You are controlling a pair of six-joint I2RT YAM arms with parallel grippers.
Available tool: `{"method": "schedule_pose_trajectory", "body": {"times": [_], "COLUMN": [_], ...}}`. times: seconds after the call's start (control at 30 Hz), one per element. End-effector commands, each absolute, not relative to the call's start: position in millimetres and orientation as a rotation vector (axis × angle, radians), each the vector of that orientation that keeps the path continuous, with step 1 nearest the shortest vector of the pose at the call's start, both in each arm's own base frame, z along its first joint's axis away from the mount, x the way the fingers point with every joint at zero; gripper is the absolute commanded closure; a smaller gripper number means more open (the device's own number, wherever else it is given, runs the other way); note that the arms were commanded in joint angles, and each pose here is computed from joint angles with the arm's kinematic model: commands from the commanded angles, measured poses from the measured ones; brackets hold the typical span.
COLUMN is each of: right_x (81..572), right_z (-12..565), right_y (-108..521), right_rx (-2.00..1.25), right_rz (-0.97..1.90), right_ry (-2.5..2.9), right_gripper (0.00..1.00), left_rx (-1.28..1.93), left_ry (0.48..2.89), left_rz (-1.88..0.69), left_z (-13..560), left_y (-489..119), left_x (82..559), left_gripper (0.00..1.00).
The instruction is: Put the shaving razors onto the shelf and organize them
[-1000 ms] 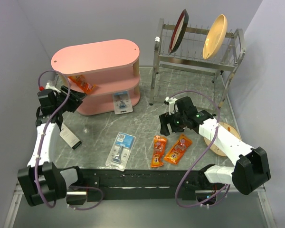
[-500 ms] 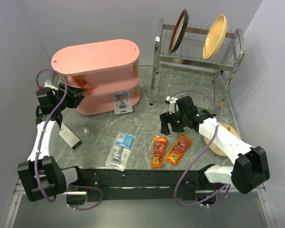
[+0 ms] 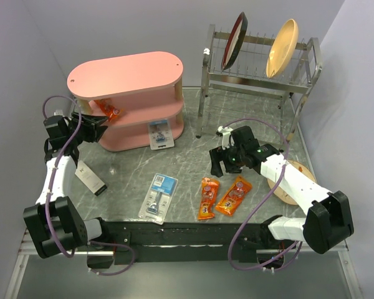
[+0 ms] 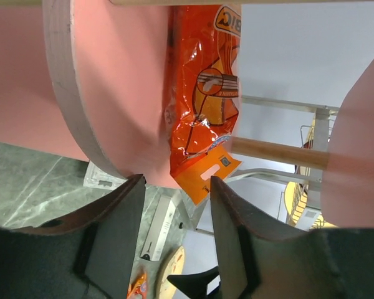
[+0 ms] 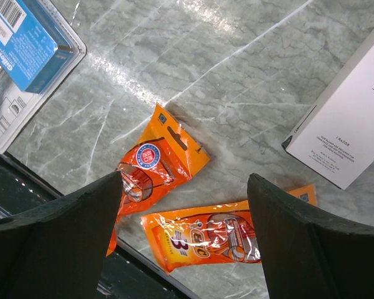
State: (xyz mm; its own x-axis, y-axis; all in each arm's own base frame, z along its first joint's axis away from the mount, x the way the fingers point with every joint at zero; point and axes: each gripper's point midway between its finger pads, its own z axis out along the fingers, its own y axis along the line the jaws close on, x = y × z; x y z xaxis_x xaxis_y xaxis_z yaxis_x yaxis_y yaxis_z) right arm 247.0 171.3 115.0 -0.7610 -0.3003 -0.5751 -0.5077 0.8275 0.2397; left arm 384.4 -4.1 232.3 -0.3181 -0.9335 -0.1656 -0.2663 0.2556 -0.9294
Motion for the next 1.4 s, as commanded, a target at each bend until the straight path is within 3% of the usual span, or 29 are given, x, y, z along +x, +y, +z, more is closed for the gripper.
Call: {"method": "schedule_pose_trajectory", "body": {"times": [0.0, 0.1, 0.17, 0.2, 0.23, 0.33, 0.47, 0.63, 0.8, 1.13, 1.37], "right_x": [264.7, 265.9, 265.4, 263.9, 262.1, 256.6, 255.9, 265.4, 270.6, 276.8, 274.2], "right_z": [133.9, 135.8, 136.9, 135.7, 135.1, 128.5, 123.5, 122.9, 127.9, 144.5, 152.9], "right_y": [175.1, 174.3, 173.0, 171.7, 170.6, 166.1, 156.7, 141.5, 136.0, 120.0, 106.3], "right_rx": [-0.592, -0.598, -0.592, -0.592, -0.591, -0.604, -0.469, -0.359, -0.333, -0.347, -0.328], "right_rz": [0.517, 0.509, 0.506, 0.501, 0.499, 0.490, 0.528, 0.524, 0.522, 0.456, 0.415], "right_ry": [2.395, 2.392, 2.392, 2.399, 2.404, 2.421, 2.462, 2.478, 2.453, 2.394, 2.363], "right_gripper": [0.12, 0.12, 0.12, 0.12, 0.12, 0.12, 0.12, 0.12, 0.12, 0.12, 0.12], "left_rx": [-1.124, -1.102, -0.932, -0.864, -0.789, -0.630, -0.381, 0.252, 0.570, 0.569, 0.764], "left_ry": [1.745, 1.751, 1.762, 1.764, 1.767, 1.838, 1.938, 1.984, 2.048, 2.185, 2.340], "left_rz": [-1.034, -1.009, -1.001, -0.996, -0.980, -0.963, -1.033, -1.096, -1.140, -1.250, -1.126], "left_z": [236.2, 243.4, 265.8, 274.7, 281.7, 272.0, 243.3, 226.0, 189.1, 141.6, 101.8], "left_y": [6.8, 15.1, 9.1, 5.1, 0.6, -17.9, -64.5, -166.2, -225.8, -321.6, -388.2], "left_x": [383.9, 374.5, 366.1, 362.3, 354.9, 331.7, 293.4, 241.0, 212.4, 198.4, 176.8], "left_gripper": [0.53, 0.55, 0.50, 0.46, 0.35, 0.23, 0.21, 0.21, 0.20, 0.11, 0.05]}}
